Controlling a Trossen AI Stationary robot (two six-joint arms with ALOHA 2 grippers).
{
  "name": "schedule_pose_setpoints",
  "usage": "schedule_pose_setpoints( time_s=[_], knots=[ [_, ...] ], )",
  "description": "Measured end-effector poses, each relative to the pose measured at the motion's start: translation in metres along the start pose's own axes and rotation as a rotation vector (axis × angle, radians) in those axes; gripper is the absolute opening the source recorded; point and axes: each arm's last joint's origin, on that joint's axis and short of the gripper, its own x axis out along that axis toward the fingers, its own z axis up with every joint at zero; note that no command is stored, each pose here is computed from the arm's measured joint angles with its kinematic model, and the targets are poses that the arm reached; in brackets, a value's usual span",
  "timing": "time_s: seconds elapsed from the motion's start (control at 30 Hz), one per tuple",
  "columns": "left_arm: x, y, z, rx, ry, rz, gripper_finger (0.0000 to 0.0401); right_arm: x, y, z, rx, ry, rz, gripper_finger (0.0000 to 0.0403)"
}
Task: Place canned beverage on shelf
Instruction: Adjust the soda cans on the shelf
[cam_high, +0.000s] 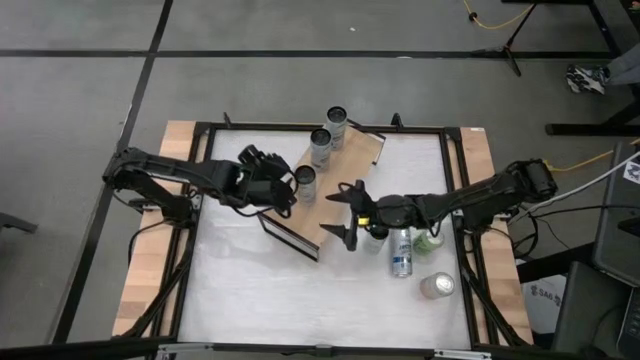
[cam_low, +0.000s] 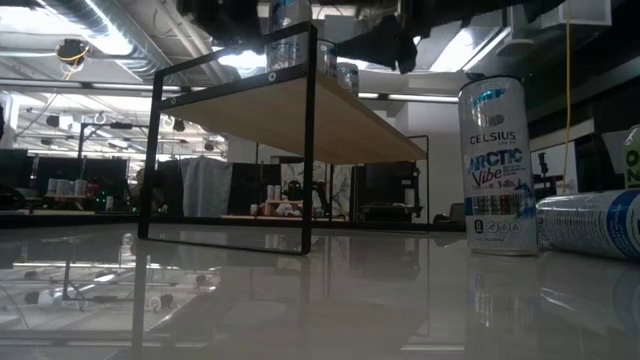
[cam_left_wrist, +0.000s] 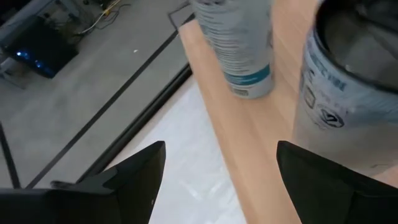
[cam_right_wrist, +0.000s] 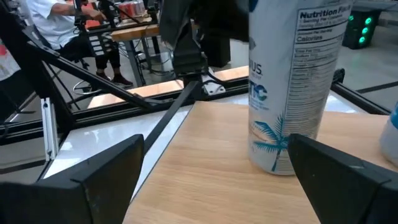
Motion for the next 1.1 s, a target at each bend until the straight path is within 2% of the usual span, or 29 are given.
schedule_pose_setpoints(
  time_s=[0.27, 0.57, 1.1],
  knots=[
    [0.005, -0.004, -0.003, -0.007, -0.014, -0.009, 0.0299, 0.005, -0.017, 0.004, 0.013, 0.006, 0.016, 0.0386],
    [0.005, -0.004, -0.002, -0.015, -0.023, -0.009, 0.0299, 0.016, -0.015, -0.002, 0.018, -0.011, 0.092, 0.0385],
    [0.005, -0.005, -0.001, -0.018, -0.026, -0.011, 0.0299, 0.03, -0.025, -0.015, 0.021, 0.004, 0.065, 0.0385]
  ],
)
